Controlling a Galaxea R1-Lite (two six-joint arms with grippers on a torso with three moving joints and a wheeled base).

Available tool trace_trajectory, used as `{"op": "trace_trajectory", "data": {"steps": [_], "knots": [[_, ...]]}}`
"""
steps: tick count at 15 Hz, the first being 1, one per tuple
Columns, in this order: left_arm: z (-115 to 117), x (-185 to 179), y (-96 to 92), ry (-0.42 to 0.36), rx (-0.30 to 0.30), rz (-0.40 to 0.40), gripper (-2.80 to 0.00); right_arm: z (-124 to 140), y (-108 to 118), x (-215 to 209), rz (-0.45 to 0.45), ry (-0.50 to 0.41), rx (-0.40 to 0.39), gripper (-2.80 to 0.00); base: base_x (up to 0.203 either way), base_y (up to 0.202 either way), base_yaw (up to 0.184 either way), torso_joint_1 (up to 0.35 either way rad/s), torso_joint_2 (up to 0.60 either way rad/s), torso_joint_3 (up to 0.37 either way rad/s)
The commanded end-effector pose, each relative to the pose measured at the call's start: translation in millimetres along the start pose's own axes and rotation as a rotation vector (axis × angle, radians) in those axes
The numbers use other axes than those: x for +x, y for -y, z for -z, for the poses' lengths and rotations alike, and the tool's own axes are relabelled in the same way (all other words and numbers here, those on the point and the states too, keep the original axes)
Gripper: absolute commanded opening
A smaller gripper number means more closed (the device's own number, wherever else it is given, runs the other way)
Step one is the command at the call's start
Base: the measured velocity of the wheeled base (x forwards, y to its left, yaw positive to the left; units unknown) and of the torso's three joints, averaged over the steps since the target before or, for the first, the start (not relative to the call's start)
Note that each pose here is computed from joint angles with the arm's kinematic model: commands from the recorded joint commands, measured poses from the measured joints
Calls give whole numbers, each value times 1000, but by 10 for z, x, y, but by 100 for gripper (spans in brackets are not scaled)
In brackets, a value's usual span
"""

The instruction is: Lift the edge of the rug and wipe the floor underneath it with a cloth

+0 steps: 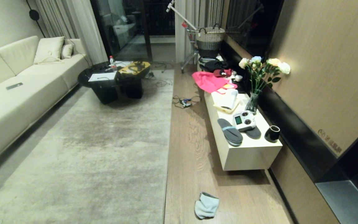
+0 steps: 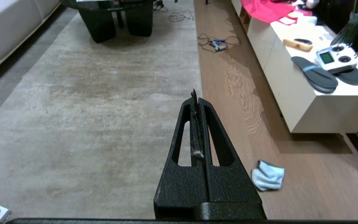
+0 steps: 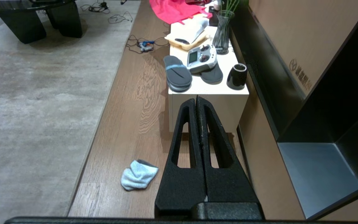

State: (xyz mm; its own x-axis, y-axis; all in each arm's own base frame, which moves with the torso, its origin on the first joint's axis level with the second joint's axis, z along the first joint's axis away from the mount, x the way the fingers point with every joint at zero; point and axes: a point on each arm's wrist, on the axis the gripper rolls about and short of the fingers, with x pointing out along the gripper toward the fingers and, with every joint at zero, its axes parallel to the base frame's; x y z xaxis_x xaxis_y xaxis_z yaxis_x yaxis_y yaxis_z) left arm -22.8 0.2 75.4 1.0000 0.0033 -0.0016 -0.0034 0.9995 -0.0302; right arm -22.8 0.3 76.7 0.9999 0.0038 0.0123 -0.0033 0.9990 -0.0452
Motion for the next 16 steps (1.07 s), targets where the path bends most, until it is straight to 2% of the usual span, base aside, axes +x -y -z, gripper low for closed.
{"op": "trace_trajectory", "data": {"steps": [1, 6, 16], "knots": [[0, 1, 0, -2, 0, 0, -280, 0, 0, 1, -1, -2, -1, -280, 0, 0, 0, 243, -593, -377], [0, 1, 0, -1, 0, 0, -280, 0, 0, 0, -1, 0, -1, -280, 0, 0, 0, 193, -486, -292], [0, 1, 0, -2, 0, 0, -280, 0, 0, 1, -1, -2, -1, -280, 0, 0, 0, 149, -343, -197]]}}
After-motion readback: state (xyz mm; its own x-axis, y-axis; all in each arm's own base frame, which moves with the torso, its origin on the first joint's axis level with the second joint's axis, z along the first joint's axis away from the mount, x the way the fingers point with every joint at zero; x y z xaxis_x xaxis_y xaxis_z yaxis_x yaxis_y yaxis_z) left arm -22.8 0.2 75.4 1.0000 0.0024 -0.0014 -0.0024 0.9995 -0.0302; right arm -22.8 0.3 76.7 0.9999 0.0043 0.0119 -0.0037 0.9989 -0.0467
